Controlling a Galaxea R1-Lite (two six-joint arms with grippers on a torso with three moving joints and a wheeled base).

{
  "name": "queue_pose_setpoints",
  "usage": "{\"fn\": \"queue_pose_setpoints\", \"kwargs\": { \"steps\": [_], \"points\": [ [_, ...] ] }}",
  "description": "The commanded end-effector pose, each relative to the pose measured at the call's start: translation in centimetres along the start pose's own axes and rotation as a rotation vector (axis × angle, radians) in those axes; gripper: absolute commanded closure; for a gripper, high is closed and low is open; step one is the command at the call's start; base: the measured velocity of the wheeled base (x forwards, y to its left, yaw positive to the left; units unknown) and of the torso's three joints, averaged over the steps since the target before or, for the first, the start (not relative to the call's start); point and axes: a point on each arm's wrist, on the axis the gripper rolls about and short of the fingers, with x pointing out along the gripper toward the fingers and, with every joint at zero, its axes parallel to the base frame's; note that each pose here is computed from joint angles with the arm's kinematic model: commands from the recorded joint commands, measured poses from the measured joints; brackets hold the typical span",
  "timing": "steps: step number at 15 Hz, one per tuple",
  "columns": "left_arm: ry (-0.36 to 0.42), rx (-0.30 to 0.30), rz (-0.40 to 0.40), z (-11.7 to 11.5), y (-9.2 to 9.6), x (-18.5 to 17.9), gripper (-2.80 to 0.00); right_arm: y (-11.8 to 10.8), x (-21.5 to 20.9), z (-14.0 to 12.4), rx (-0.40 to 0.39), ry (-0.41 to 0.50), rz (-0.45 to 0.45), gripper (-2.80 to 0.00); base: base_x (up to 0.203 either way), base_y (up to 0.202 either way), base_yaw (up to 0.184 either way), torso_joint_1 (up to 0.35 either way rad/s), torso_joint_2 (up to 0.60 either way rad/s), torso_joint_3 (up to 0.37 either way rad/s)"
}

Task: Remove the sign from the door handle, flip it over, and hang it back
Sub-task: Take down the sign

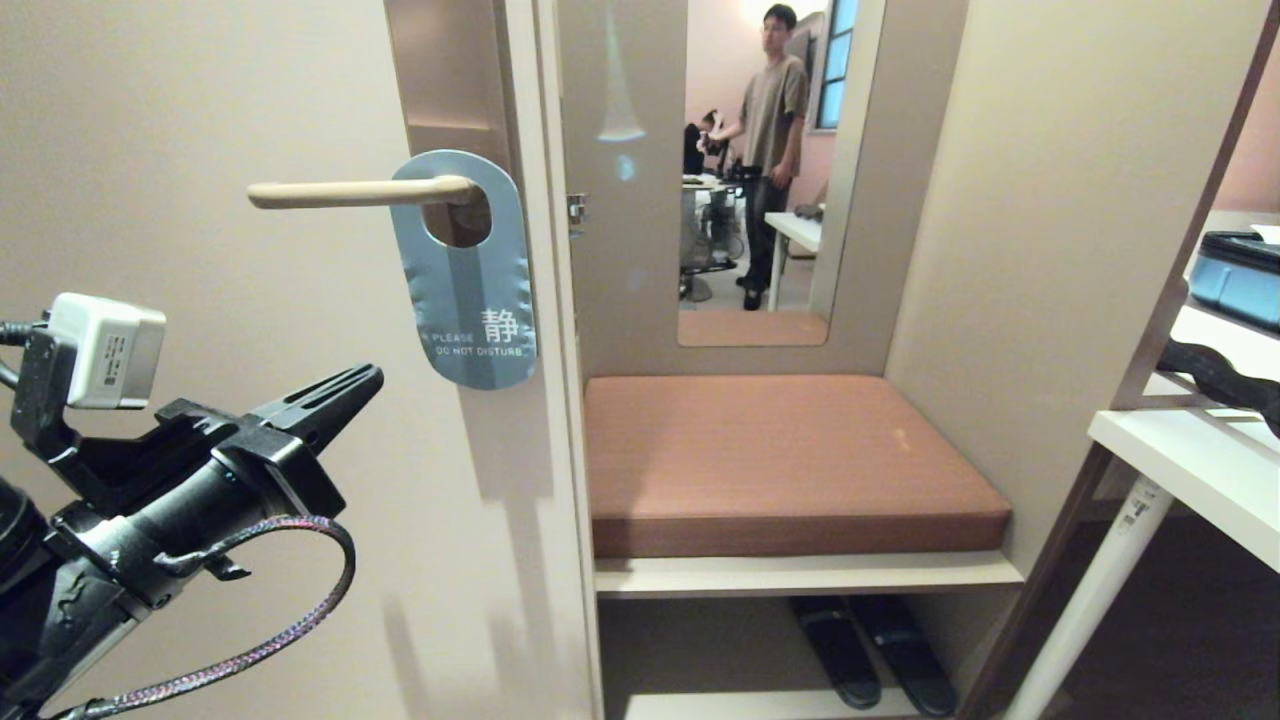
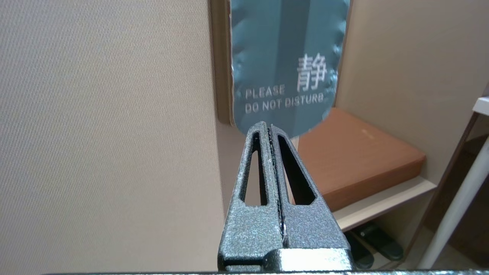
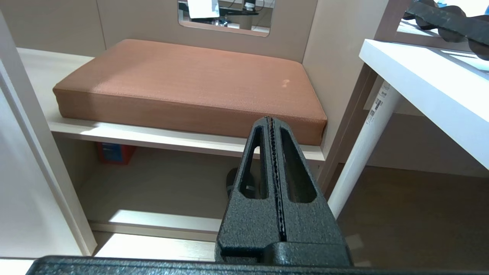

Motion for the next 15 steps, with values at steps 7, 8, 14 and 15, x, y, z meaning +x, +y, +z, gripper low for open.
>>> {"fn": "queue_pose_setpoints", "kwargs": {
  "steps": [7, 8, 14, 15],
  "points": [
    [0.011, 0.002, 0.041, -0.6, 0.6, -1.7, 0.00, 0.0, 0.0, 0.0, -0.001, 0.000, 0.000, 0.00, 0.000, 0.000, 0.000, 0.000, 0.00, 0.000],
    [0.012, 0.003, 0.052, -0.7, 0.8, -2.1, 0.00, 0.0, 0.0, 0.0, -0.001, 0.000, 0.000, 0.00, 0.000, 0.000, 0.000, 0.000, 0.00, 0.000],
    [0.001, 0.012, 0.125, -1.5, 1.3, -6.2, 0.00, 0.0, 0.0, 0.0, -0.001, 0.000, 0.000, 0.00, 0.000, 0.000, 0.000, 0.000, 0.00, 0.000],
    [-0.005, 0.013, 0.128, -1.6, 1.2, -6.9, 0.00, 0.0, 0.0, 0.0, -0.001, 0.000, 0.000, 0.00, 0.000, 0.000, 0.000, 0.000, 0.00, 0.000]
  ]
}}
